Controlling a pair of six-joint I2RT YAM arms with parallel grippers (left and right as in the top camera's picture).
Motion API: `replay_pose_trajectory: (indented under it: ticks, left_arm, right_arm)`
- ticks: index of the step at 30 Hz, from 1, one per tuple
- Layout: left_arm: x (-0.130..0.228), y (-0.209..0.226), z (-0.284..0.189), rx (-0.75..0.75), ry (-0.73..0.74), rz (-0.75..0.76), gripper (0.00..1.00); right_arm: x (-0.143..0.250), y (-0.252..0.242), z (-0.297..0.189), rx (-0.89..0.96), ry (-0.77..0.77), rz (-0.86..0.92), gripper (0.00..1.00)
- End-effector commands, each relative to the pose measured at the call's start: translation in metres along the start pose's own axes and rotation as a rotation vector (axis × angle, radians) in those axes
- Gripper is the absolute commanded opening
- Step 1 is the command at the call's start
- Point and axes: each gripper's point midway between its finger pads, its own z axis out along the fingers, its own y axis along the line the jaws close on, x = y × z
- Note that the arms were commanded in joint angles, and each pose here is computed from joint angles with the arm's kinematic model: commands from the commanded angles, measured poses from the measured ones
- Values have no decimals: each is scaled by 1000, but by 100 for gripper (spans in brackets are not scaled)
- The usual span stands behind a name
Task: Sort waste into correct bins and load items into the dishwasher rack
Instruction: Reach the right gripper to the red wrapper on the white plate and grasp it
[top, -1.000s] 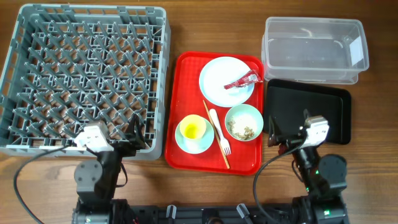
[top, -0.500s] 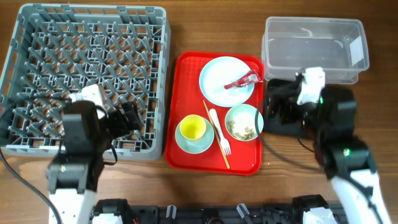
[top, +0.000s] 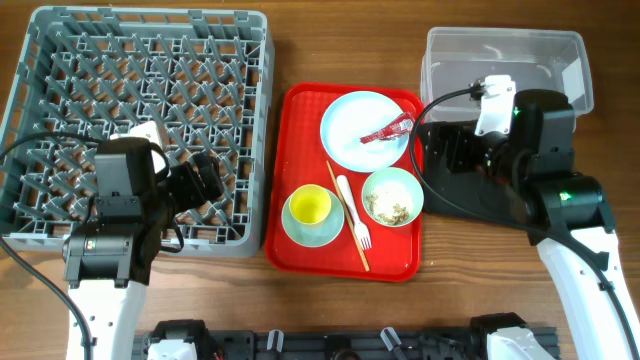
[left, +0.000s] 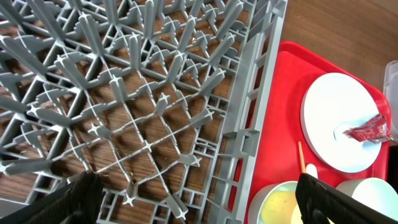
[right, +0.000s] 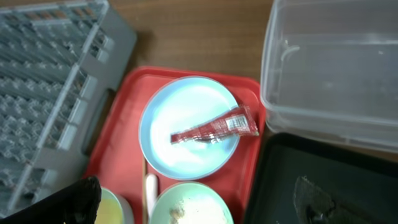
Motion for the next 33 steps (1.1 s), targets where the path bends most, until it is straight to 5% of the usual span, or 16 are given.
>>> replay_pose_trajectory:
  ticks: [1, 15, 27, 33]
  left_arm:
    - [-9, -1, -5, -2, -26, -7, 100]
    - [-10, -1, -5, -1, -31, -6, 100]
    - [-10, -1, -5, -1, -30, -6, 100]
    - [-9, -1, -5, -1, -30, -6, 100]
  right_arm:
    - [-11, 9, -1, -35, -14, 100, 99]
    - [-48, 31, 57, 80, 219, 154, 100]
    - [30, 16, 170, 327, 415, 337, 99]
    - [83, 6, 205, 415, 541, 407, 80]
